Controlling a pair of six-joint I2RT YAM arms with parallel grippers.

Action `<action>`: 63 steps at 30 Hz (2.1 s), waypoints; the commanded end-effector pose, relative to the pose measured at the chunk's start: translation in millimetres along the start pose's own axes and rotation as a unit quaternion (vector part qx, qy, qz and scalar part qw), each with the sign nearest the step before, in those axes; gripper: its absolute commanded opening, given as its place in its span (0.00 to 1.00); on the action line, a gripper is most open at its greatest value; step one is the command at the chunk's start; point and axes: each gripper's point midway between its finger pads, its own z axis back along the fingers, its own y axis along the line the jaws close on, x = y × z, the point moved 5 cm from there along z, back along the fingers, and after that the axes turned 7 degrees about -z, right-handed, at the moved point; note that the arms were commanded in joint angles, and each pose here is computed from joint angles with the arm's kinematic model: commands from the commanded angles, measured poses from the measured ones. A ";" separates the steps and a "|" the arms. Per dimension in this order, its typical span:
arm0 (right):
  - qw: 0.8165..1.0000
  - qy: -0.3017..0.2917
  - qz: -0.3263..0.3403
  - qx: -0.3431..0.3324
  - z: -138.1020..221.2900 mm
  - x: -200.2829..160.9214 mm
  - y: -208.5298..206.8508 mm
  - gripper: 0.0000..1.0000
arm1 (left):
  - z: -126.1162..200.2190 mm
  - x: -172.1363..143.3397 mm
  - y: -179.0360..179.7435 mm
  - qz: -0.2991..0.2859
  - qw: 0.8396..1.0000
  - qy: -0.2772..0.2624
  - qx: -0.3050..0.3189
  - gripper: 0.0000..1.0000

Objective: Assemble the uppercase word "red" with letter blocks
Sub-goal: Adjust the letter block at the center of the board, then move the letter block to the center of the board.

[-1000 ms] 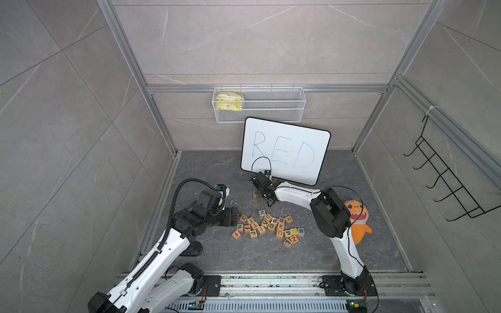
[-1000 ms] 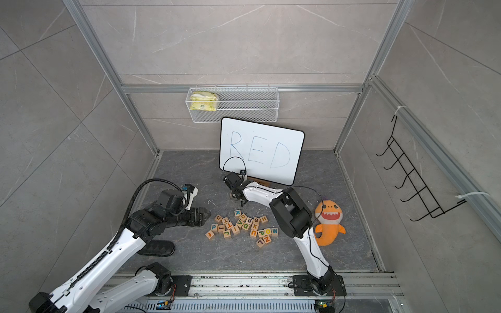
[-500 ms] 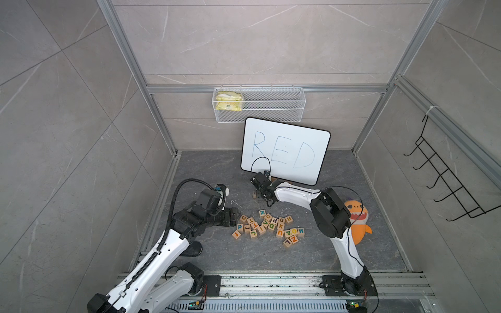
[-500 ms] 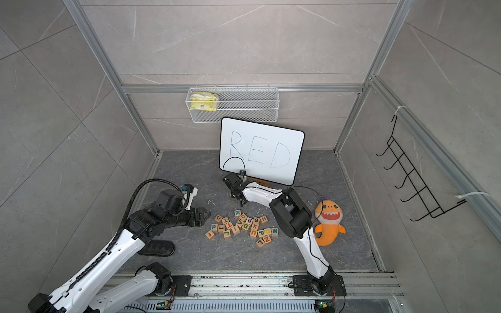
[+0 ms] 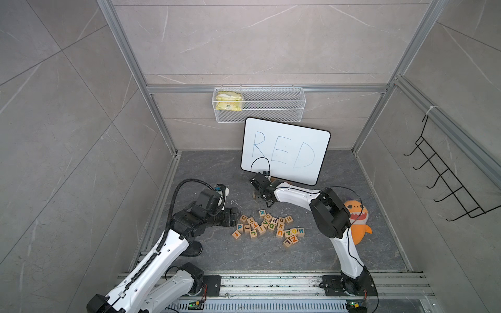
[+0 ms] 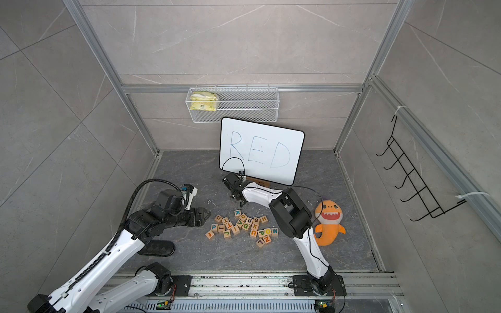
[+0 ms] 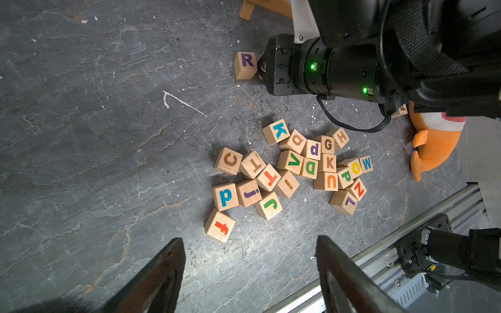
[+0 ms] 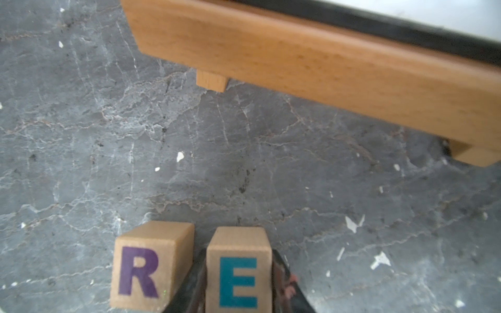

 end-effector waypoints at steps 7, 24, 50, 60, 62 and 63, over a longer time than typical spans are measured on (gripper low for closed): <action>1.000 -0.003 0.002 0.008 7.2 -1.6 3.3 0.36 | 5.5 2.7 -2.9 -0.001 1.000 -0.008 -0.006 0.79; 1.000 -0.021 0.002 0.010 23.4 0.5 -0.4 0.45 | 4.2 2.7 -2.6 -0.002 1.000 -0.005 -0.004 0.79; 0.993 -0.064 -0.027 0.099 163.6 -48.6 -107.2 0.38 | 3.2 1.4 -4.9 0.001 1.000 -0.001 -0.015 0.79; 0.994 -0.066 -0.069 0.051 161.1 -78.8 -154.9 0.37 | -4.1 -0.5 -7.3 0.005 0.999 0.020 -0.025 0.79; 0.994 -0.061 -0.076 0.042 158.6 -84.2 -160.6 0.37 | -5.5 -1.4 -8.0 0.006 0.999 0.024 -0.029 0.79; 0.995 -0.058 -0.076 0.040 157.7 -86.2 -161.9 0.37 | -6.2 -2.0 -9.1 0.008 0.999 0.026 -0.034 0.79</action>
